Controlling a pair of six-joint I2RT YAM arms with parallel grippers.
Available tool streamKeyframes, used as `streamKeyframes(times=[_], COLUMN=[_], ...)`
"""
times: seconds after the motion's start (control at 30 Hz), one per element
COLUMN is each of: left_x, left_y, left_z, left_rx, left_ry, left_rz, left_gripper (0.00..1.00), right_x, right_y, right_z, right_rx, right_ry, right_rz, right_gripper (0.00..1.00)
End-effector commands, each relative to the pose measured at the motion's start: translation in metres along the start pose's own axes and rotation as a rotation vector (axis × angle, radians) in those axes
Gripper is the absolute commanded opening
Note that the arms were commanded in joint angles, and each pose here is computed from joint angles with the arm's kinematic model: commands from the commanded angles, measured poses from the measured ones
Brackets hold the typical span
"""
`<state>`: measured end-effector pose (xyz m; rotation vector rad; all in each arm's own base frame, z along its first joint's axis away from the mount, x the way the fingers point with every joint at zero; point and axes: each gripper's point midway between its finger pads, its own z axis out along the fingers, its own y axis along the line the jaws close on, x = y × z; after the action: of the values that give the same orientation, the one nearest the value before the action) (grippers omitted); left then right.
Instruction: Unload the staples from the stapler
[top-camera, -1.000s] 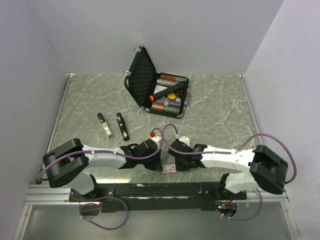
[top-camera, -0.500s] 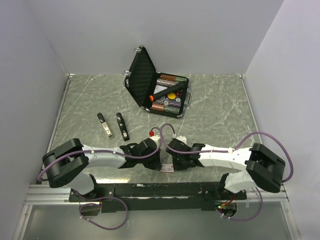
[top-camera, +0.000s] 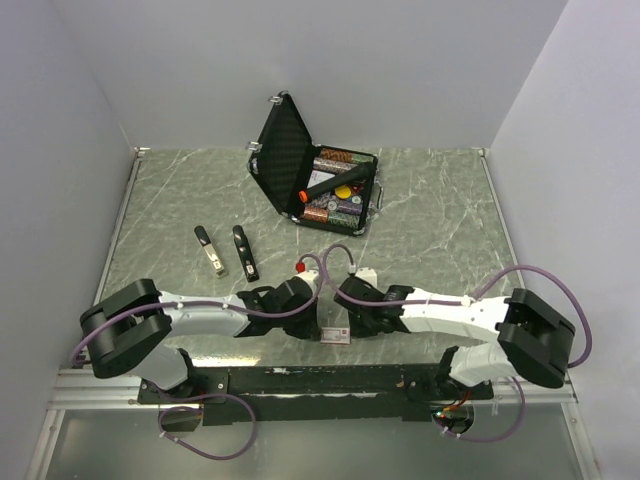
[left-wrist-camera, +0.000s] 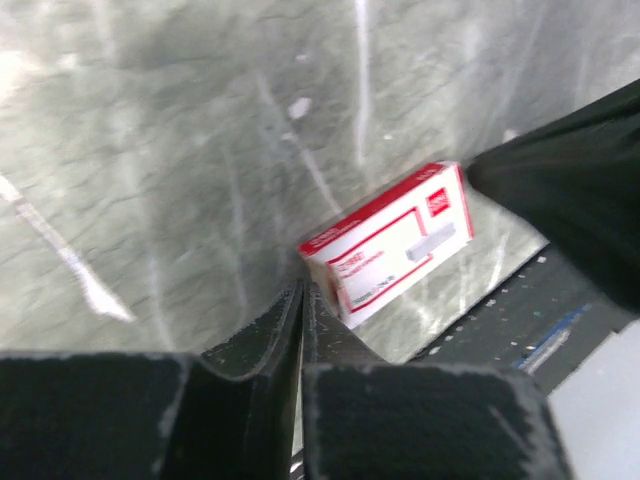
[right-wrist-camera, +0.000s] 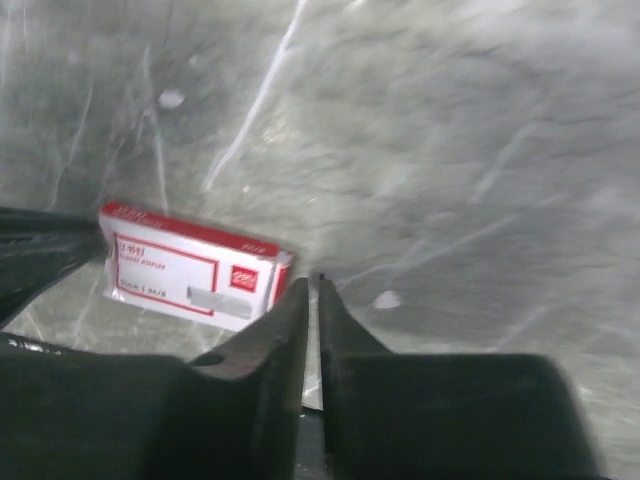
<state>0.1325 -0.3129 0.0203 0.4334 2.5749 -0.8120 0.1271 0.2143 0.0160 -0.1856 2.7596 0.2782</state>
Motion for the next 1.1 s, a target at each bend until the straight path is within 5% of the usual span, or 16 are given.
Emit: streamKeyframes(times=[0.0,0.27,0.73,0.9,1.07], left_x=[-0.003,-0.035,-0.136,-0.15,-0.164], left_y=[0.021,0.02,-0.009,-0.011,-0.013], left_z=[-0.012,-0.042,-0.157,-0.177,-0.197], left_rx=[-0.115,-0.187,-0.205,-0.234,-0.259], left_ry=[-0.016,-0.127,-0.546,-0.595,-0.641], left_rz=[0.035,0.043,0.058,0.067,0.072], left_gripper=[0.16,0.38,0.76,0.99,0.99], right_x=[-0.026,-0.068,-0.151,-0.168,-0.183], right_y=[-0.013,-0.026,-0.026,-0.02,-0.021], right_z=[-0.012,-0.043,-0.127,-0.147,-0.162], right_rx=[0.041,0.079,0.037,0.021,0.055], right_ry=[-0.101,-0.224,-0.519,-0.579,-0.62], right_rz=[0.016,-0.022,-0.115,-0.135,-0.106], right_gripper=[0.19,0.41,0.99,1.0,1.0])
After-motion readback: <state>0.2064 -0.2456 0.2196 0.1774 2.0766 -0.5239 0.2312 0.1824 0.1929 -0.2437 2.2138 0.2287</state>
